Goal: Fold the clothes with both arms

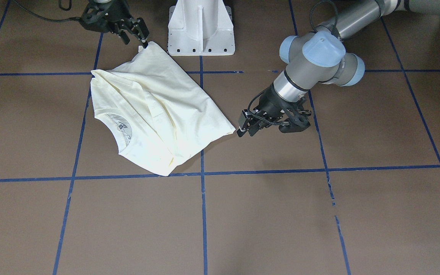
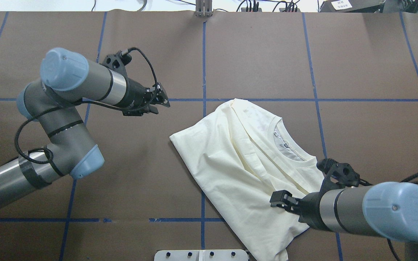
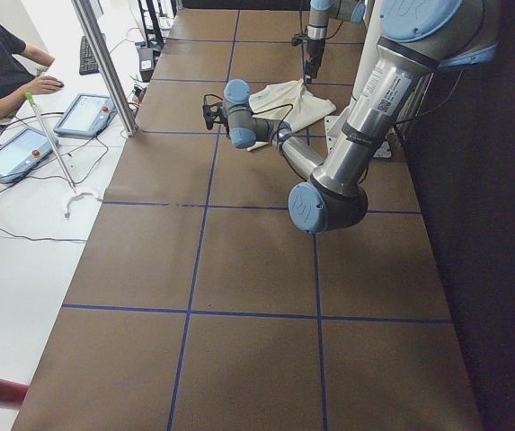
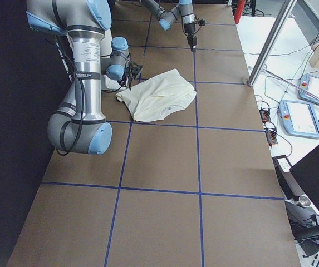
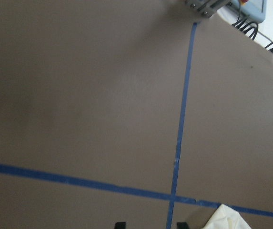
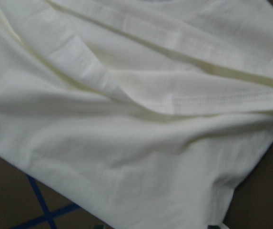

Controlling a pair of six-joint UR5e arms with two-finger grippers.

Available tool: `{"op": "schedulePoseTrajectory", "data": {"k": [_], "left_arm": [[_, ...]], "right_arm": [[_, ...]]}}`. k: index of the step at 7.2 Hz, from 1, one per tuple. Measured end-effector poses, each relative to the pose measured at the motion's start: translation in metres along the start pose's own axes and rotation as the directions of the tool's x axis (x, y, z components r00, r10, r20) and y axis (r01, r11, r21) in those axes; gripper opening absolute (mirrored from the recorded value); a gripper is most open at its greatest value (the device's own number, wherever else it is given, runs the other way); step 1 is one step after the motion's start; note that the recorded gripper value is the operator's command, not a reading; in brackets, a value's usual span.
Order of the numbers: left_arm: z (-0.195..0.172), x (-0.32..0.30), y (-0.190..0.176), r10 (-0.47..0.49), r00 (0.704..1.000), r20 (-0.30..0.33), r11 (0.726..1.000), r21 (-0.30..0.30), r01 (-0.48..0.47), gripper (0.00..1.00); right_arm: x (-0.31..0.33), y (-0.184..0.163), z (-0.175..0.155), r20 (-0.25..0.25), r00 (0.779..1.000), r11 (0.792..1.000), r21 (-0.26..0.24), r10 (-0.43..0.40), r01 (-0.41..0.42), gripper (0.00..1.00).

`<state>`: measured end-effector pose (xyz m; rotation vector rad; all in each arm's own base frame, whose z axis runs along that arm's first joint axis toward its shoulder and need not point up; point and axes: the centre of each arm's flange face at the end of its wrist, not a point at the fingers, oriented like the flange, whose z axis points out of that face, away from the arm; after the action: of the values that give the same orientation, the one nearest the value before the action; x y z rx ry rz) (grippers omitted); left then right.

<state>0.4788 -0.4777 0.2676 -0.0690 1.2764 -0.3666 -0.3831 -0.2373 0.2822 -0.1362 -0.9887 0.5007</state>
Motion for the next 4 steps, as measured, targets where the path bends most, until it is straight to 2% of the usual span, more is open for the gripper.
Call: {"op": "schedulePoseTrajectory", "data": {"k": [1,2,4], "left_arm": [[0.022,-0.007,0.017,-0.035,0.999,0.03,0.999,-0.034,0.036,0.62],[0.036,-0.013,0.022,-0.056,0.997,0.052,0.998,-0.04,0.058,0.62],[0.051,-0.017,0.027,-0.066,0.995,0.073,0.997,-0.035,0.069,0.61]], "right_arm": [[-0.011,-0.037,0.001,0.017,1.0,0.998,0.07,0.007,-0.009,1.0],[-0.019,-0.065,0.003,0.022,1.0,0.992,0.122,-0.008,0.005,1.0],[-0.022,-0.094,0.005,0.015,1.0,0.985,0.173,-0.013,0.01,1.0]]}}
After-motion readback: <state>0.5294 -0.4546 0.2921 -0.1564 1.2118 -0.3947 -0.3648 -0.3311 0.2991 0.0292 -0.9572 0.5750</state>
